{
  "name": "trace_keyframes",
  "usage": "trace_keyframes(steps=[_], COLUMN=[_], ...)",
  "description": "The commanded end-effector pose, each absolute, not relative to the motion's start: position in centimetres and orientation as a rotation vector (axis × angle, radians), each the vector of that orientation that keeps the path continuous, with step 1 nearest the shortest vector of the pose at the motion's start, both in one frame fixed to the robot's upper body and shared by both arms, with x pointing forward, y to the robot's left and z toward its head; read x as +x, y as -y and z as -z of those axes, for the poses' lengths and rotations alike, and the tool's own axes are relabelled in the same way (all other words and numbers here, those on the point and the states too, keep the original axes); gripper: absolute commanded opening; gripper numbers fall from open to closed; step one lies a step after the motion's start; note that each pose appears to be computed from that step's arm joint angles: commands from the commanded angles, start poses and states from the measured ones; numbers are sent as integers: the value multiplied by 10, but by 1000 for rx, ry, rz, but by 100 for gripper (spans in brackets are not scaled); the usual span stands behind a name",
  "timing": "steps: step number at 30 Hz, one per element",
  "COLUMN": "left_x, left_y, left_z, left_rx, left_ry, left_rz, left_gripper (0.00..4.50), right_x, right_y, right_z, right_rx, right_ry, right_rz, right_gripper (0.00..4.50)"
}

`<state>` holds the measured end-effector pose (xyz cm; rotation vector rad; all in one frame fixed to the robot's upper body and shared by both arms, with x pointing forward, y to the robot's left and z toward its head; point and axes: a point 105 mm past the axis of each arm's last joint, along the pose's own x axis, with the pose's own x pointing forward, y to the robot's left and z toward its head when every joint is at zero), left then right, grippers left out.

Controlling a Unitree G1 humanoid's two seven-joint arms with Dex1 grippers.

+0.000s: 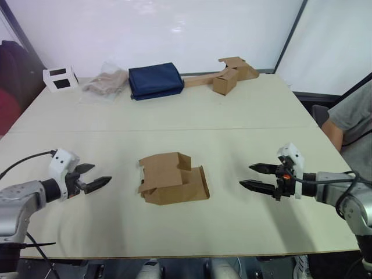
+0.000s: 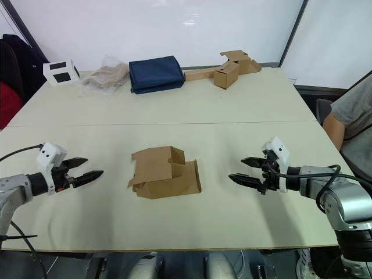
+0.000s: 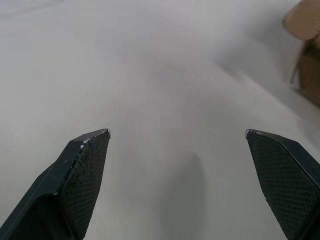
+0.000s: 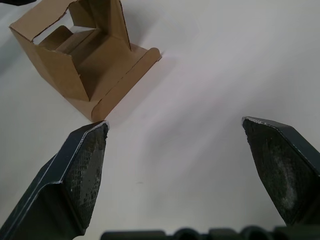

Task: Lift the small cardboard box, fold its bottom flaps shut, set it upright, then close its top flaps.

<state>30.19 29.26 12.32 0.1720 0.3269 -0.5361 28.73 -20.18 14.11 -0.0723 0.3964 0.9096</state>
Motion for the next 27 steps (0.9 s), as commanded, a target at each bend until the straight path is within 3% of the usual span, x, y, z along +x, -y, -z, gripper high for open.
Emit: trace_keyframes(steps=[1, 5, 10, 15, 27], left_x=[304, 299, 285, 273, 280], left_y=[-295, -292, -276, -248, -193], left_z=[-131, -125, -127, -137, -120], left_rx=[173, 84, -209, -630, -808], left_ry=[-298, -344, -419, -460, -610], left_rz=[530, 564, 678, 859, 1008], left_gripper=[447, 447, 447, 447, 447], right_x=[289, 286, 277, 248, 222], right_y=[200, 201, 193, 147, 107], right_z=[-150, -151, -157, -174, -189], right_rx=[-94, -102, -106, -99, -137], right_ry=[-359, -355, -348, -301, -253], right_rz=[-920, -916, -948, -1131, -1210], right_gripper=[441, 441, 441, 441, 441])
